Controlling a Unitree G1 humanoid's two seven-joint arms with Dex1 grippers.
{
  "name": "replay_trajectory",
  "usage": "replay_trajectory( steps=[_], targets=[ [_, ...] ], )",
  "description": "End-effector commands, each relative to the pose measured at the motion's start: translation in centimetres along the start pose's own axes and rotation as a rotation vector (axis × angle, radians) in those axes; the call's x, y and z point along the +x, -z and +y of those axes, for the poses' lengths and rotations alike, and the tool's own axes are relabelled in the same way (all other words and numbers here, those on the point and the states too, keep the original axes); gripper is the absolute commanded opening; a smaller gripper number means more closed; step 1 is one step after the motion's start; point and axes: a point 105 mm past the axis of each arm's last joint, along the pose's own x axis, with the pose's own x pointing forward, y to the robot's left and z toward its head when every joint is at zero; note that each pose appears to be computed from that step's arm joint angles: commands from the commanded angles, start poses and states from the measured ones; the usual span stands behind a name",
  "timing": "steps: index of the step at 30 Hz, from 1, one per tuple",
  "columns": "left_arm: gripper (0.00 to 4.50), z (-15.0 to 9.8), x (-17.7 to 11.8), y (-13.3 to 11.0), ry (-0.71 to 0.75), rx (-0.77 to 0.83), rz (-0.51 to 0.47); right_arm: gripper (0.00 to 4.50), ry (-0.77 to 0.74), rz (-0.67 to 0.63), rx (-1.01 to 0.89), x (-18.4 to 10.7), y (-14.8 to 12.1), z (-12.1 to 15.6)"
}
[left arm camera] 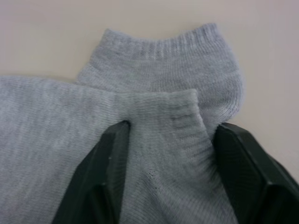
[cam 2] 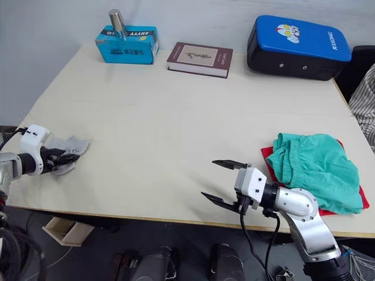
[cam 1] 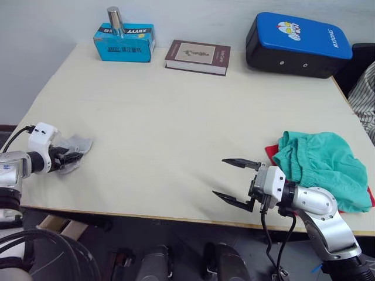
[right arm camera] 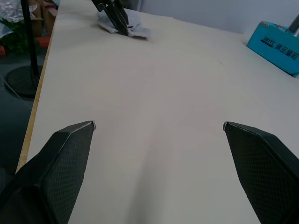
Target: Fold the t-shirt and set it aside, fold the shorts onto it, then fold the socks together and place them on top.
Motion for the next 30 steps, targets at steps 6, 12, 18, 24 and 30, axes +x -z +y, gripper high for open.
replay_trajectory(
  steps=[6, 12, 18, 24, 30],
  targets=[
    [0.02, -6.3, 1.8, -1.0, 0.249, 0.168, -0.019, 4.5, 0.074, 0.026, -0.054, -1.2, -0.6, -0.6],
    [0.02, -19.4, 1.5, -2.5, 0.54, 0.245, -0.117, 4.5, 0.123, 0.116, -0.066, -2.9, 0.6, -1.1],
    [0.02, -29.3, 3.8, -3.9, 0.69, 0.291, -0.172, 4.5, 0.106, 0.147, -0.048, -3.2, 1.1, -0.7],
    [0.87, -32.8, 3.9, -4.5, 0.762, 0.226, -0.184, 4.5, 0.122, 0.166, -0.038, -3.6, 1.3, -1.2],
    [2.77, -31.6, 0.7, -5.4, 0.887, 0.239, -0.306, 4.5, 0.118, 0.185, -0.023, -4.1, 1.6, -1.1]
  ],
)
